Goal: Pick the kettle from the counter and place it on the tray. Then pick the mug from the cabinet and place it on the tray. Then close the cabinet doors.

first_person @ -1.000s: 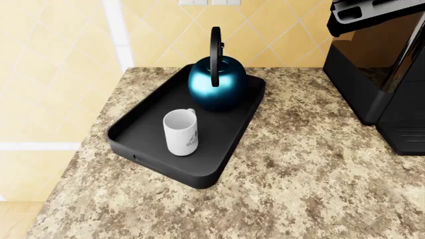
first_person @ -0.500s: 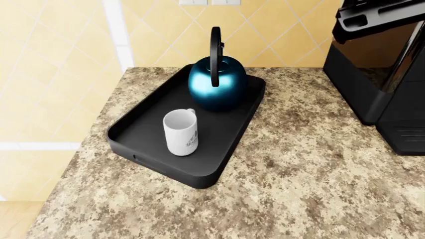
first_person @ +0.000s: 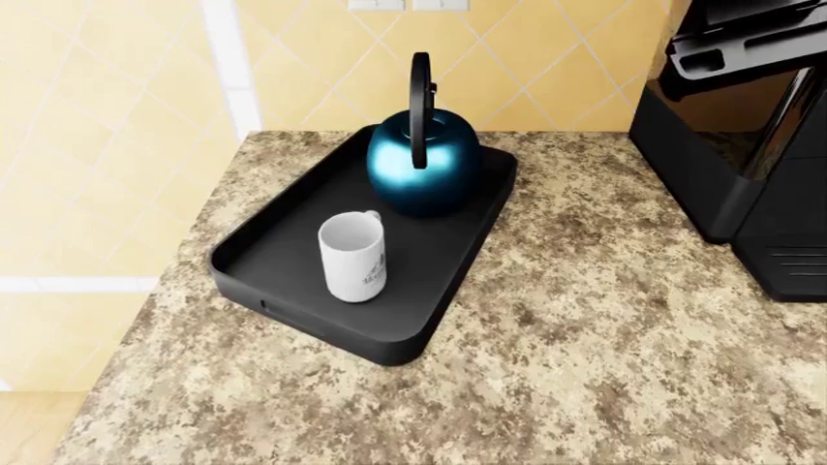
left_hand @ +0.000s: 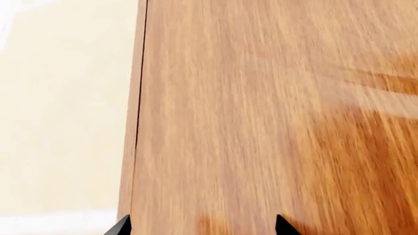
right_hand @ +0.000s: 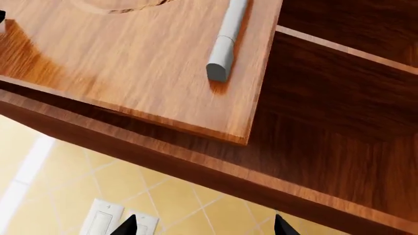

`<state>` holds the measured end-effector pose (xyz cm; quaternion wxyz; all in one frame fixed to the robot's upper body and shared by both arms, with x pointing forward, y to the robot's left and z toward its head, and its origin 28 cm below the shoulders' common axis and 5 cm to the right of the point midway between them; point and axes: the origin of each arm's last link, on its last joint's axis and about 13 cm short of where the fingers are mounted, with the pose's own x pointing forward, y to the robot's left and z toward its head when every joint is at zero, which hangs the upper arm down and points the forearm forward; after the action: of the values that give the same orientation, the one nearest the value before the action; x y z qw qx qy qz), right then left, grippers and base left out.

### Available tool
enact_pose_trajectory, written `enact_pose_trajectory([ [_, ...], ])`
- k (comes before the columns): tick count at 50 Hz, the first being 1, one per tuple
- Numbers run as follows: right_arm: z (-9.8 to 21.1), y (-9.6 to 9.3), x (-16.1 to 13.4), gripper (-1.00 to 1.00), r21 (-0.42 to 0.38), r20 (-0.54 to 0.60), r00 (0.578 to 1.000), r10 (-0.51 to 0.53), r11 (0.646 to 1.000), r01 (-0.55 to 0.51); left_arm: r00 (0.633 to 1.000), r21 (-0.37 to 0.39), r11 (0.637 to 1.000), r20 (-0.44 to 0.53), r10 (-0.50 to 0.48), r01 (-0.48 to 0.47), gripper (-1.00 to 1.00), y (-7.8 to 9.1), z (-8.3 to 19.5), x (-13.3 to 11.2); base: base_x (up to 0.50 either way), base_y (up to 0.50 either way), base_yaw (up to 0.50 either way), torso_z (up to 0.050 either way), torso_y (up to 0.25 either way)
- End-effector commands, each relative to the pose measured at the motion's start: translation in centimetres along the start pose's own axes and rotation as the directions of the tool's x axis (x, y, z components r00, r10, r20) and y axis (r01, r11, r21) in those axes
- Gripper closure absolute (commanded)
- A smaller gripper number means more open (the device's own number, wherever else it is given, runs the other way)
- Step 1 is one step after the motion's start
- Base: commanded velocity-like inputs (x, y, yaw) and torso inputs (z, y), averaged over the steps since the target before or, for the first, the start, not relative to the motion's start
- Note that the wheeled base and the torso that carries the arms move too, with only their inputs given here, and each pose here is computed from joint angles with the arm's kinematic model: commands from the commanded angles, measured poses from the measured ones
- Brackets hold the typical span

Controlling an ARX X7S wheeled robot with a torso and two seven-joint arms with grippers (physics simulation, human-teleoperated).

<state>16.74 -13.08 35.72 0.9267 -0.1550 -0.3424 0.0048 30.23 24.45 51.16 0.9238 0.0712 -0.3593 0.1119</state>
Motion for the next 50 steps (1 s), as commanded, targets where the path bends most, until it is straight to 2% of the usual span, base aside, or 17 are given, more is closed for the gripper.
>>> enact_pose_trajectory([
  [1,-0.1,-0.1,-0.2,-1.0,-0.001,0.0,1.0,-0.008,1.0,0.008,0.986,-0.001,0.99,-0.095,-0.14,0.14,-1.0,-3.1,-3.3,0.2,0.0,0.0,0.0,0.0,-0.012],
  [11,0.0,-0.3,-0.4,-1.0,-0.003,-0.001,1.0,-0.011,1.0,0.011,0.981,0.035,0.985,-0.106,-0.164,0.168,-1.0,-4.6,-4.4,0.3,0.0,0.0,0.0,0.001,-0.006],
  [40,-0.4,-0.4,-1.0,-1.0,-0.003,-0.016,1.0,-0.024,1.0,0.024,0.962,0.144,0.968,-0.212,-0.171,0.204,-1.0,-8.2,-10.6,1.0,0.0,0.0,0.0,0.002,-0.009],
  [45,-0.5,-0.5,-1.0,-1.0,-0.003,-0.019,1.0,-0.025,1.0,0.025,0.962,0.118,0.971,-0.202,-0.182,0.208,-1.0,-8.1,-9.6,1.0,0.0,0.0,0.0,0.004,-0.01],
  [50,-0.5,-0.4,-0.9,-1.0,-0.004,-0.019,1.0,-0.022,1.0,0.022,0.97,0.059,0.976,-0.138,-0.198,0.208,-1.0,-6.9,-6.3,0.6,0.0,0.0,0.0,0.002,-0.009],
])
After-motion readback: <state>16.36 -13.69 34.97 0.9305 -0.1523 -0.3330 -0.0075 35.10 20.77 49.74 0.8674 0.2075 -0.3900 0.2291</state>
